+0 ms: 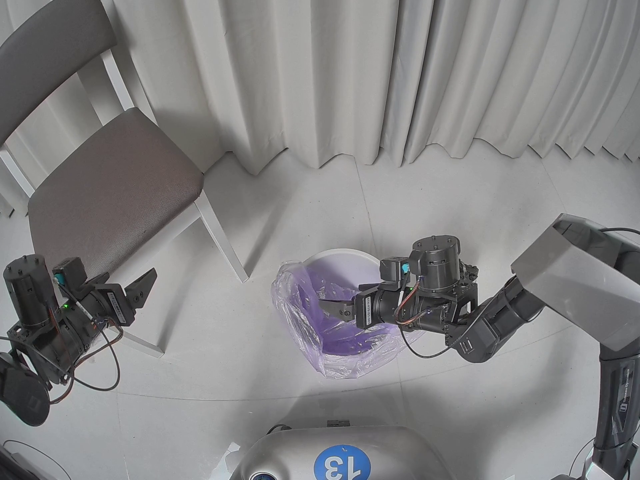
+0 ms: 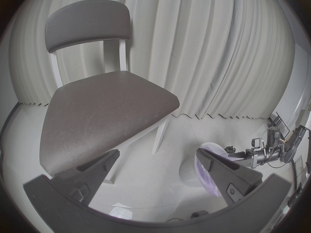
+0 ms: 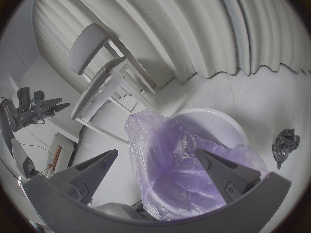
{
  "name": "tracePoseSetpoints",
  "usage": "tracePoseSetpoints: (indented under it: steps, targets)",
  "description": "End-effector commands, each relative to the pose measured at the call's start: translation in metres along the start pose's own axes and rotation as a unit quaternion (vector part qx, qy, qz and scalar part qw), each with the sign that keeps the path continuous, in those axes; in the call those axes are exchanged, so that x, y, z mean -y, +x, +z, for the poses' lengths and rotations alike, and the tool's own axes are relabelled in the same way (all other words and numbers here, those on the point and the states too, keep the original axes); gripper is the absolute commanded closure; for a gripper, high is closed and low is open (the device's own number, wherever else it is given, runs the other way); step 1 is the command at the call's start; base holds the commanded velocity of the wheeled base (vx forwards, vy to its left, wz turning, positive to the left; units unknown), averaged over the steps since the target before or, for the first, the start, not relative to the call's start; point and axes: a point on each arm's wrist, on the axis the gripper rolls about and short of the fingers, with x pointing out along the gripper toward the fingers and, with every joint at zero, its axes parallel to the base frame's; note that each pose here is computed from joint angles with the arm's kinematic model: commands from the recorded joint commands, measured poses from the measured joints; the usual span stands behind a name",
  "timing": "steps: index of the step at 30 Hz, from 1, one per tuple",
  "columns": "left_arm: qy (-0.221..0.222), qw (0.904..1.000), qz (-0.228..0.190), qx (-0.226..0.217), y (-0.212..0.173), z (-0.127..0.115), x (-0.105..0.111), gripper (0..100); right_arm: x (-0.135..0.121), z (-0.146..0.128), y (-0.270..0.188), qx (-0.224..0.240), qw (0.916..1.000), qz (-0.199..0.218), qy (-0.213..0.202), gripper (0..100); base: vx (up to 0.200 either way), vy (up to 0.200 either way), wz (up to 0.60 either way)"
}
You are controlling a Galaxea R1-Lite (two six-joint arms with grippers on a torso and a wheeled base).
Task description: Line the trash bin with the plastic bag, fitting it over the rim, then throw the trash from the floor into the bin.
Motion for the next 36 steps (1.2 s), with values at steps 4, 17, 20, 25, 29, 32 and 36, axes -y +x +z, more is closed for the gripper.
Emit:
tracePoseSetpoints:
  steps: [4, 17, 20, 25, 29, 32, 36]
  targets:
    - [-0.005, 0.9999, 0.005, -0.015, -0.012, -0.024, -0.008, 0, 0.012, -0.02, 0.03, -0.001, 0.9997, 0.004, 0.025, 0, 0.0, 0.0, 0.0]
    - [-0.003, 0.9997, 0.023, 0.01, -0.01, -0.037, -0.018, 0, 0.019, -0.029, 0.054, 0.004, 0.9987, 0.007, 0.051, 0, 0.0, 0.0, 0.0]
    - [-0.001, 0.9997, 0.02, 0.016, -0.01, -0.037, -0.016, 0, 0.018, -0.034, 0.058, 0.002, 0.9983, 0.009, 0.058, 0, 0.0, 0.0, 0.0]
    - [0.004, 0.9993, 0.014, 0.035, -0.012, -0.033, -0.015, 0, 0.015, -0.042, 0.072, -0.001, 0.9974, 0.011, 0.071, 0, 0.0, 0.0, 0.0]
    - [0.011, 0.9992, 0.011, 0.036, -0.012, -0.033, -0.014, 0, 0.015, -0.042, 0.075, 0.003, 0.9965, 0.012, 0.082, 0, 0.0, 0.0, 0.0]
    - [0.011, 0.9994, 0.01, 0.032, -0.013, -0.035, -0.014, 0, 0.017, -0.043, 0.078, 0.006, 0.9965, 0.008, 0.083, 0, 0.0, 0.0, 0.0]
    - [0.012, 0.9994, 0.007, 0.032, -0.014, -0.035, -0.013, 0, 0.018, -0.047, 0.08, 0.004, 0.9965, 0.005, 0.083, 100, 0.0, 0.0, 0.0]
